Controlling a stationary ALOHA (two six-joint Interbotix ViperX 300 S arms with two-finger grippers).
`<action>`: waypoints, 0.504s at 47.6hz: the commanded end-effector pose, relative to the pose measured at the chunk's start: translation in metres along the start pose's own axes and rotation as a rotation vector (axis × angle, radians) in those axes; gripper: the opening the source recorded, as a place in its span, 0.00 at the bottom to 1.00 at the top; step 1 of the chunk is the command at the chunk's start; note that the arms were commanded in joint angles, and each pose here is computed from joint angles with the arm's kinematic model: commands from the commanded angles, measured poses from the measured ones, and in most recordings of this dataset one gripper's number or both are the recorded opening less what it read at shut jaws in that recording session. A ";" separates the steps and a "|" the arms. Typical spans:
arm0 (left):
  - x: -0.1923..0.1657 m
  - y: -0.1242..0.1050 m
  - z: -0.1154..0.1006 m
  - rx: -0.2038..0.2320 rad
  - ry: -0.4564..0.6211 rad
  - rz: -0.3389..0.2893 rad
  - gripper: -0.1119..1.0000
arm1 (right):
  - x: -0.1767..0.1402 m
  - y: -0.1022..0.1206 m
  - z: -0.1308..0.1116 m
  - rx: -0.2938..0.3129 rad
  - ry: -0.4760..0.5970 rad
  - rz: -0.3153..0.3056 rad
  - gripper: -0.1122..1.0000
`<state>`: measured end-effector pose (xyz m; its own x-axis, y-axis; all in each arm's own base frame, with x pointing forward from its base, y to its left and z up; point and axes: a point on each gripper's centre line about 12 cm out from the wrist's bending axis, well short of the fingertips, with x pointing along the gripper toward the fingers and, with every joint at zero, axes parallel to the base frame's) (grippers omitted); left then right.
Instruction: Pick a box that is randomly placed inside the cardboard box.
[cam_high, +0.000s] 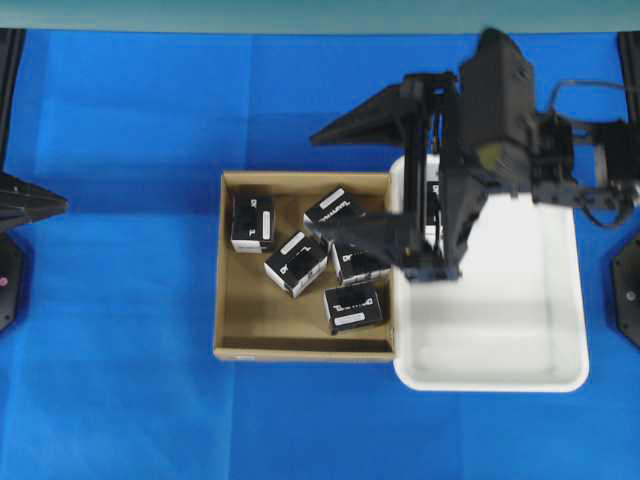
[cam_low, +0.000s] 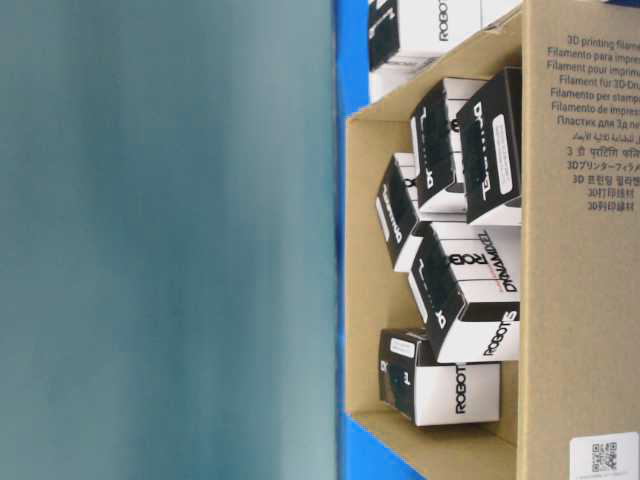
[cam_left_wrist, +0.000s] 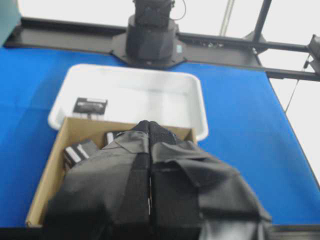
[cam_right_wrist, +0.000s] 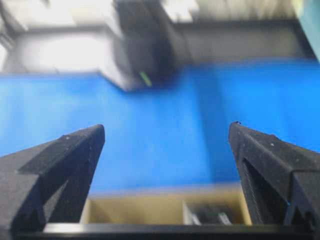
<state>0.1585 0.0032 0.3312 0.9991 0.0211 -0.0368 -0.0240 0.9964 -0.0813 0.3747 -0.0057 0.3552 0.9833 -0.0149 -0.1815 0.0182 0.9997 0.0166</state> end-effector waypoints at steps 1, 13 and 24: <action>0.001 0.000 0.006 0.001 -0.012 0.002 0.04 | -0.005 0.014 0.012 -0.004 -0.069 0.033 0.98; -0.001 0.000 0.005 -0.002 -0.008 0.003 0.04 | -0.012 0.033 0.009 0.017 -0.073 0.086 0.98; -0.004 -0.004 0.004 -0.003 -0.012 -0.022 0.04 | -0.014 0.037 0.008 0.071 -0.073 0.098 0.98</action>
<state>0.1542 0.0022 0.3310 0.9993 0.0149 -0.0337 -0.0178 0.9960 -0.0874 0.3645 0.0310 0.3590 0.9883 0.0787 -0.1306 -0.0669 0.9934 0.0929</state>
